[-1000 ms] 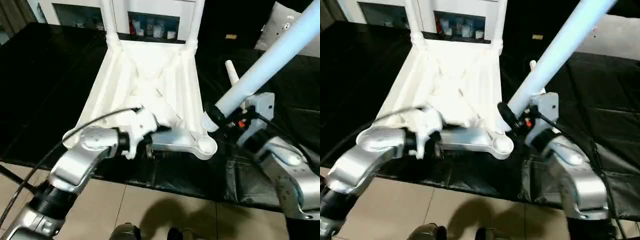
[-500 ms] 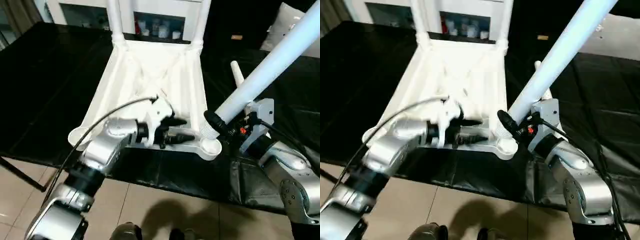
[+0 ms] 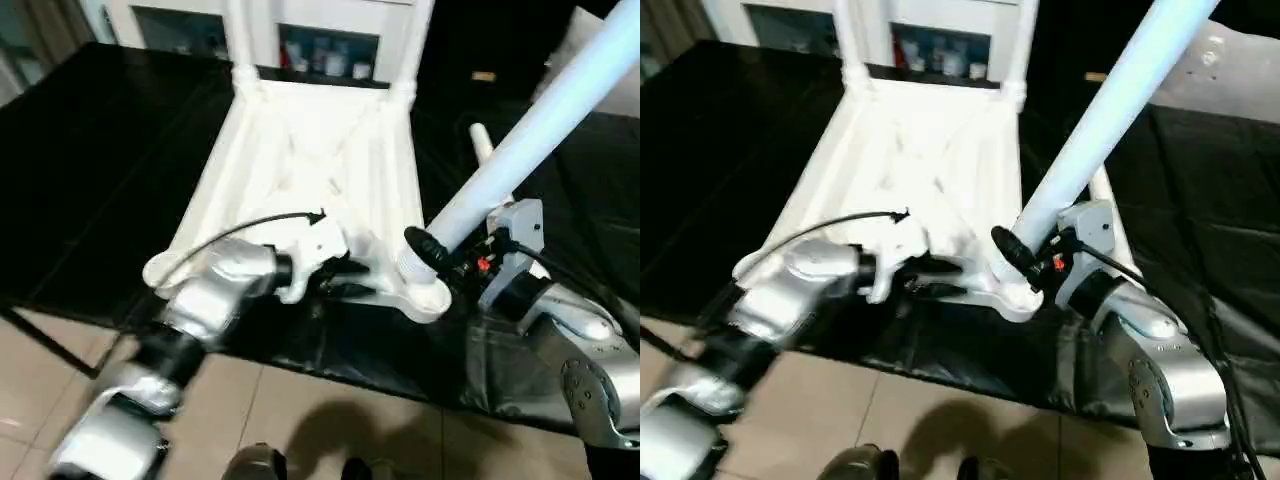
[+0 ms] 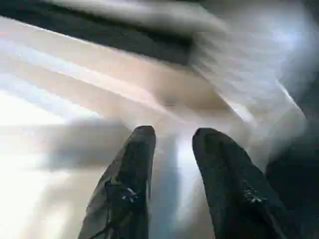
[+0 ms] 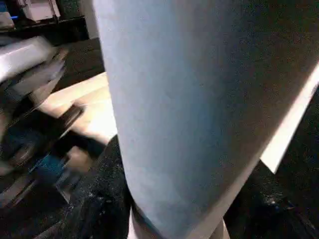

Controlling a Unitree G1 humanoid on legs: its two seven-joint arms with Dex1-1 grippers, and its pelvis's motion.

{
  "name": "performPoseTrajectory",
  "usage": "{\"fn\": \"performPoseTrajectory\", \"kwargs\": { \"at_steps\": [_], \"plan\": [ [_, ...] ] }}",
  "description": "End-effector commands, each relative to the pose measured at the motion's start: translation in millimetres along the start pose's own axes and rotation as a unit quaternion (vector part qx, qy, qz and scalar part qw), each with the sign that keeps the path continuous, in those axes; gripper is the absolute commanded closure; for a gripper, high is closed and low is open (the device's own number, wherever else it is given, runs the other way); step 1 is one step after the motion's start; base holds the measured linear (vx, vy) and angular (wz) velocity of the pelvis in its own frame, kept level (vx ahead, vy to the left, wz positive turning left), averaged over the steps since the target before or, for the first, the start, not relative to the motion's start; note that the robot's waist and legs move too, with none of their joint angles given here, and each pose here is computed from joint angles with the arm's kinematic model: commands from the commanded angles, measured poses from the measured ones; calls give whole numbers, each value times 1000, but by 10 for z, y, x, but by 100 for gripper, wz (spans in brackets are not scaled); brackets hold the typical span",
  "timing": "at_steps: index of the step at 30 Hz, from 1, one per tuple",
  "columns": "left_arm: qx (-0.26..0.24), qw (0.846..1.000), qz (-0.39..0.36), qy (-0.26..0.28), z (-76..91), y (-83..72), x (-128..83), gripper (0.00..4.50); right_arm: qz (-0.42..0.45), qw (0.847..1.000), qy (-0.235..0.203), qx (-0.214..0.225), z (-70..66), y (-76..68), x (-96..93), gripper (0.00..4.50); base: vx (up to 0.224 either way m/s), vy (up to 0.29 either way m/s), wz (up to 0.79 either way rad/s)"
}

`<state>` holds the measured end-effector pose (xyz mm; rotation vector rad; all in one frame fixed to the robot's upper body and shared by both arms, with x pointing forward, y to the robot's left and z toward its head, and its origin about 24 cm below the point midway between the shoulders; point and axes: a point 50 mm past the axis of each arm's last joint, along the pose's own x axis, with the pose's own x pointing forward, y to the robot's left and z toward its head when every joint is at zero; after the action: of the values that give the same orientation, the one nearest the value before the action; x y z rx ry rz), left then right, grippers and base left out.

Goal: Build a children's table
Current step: Move table base

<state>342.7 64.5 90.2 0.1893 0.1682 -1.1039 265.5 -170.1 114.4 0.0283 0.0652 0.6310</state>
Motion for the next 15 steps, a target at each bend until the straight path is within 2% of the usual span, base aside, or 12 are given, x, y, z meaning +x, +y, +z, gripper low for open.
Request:
{"fn": "performPoseTrajectory", "kwargs": {
  "at_steps": [1, 4, 7, 8, 11, 12, 14, 15],
  "plan": [
    [-44, 995, 59, -65, 259, 236, -47, 293, -5, 1000, -6, -9, 48, -19, 2, 259, 0, 0, 0],
    [-48, 993, 45, -94, 434, 329, -85, 258, -12, 1000, -6, -12, 55, -51, 14, 259, 0, 0, 0],
    [-28, 996, 25, -81, 493, 364, -112, 255, -17, 1000, -6, -19, 67, -71, 16, 259, 0, 0, 0],
    [-10, 998, 12, -66, 493, 367, -127, 232, -18, 1000, -6, -19, 71, -79, 14, 259, 0, 0, 0],
    [45, 998, -36, -9, 403, 307, -163, 218, -25, 999, -9, -21, 77, -93, -6, 259, 0, 0, 0],
    [45, 998, -36, -9, 403, 307, -163, 215, -25, 999, -9, -21, 77, -93, -6, 259, 0, 0, 0],
    [63, 993, -98, 19, 271, 161, -171, 184, -27, 999, -5, -23, 42, -83, -41, 259, 0, 0, 0],
    [66, 992, -108, 23, 249, 134, -172, 184, -28, 999, -4, -23, 35, -81, -46, 259, 0, 0, 0]
  ]
}}
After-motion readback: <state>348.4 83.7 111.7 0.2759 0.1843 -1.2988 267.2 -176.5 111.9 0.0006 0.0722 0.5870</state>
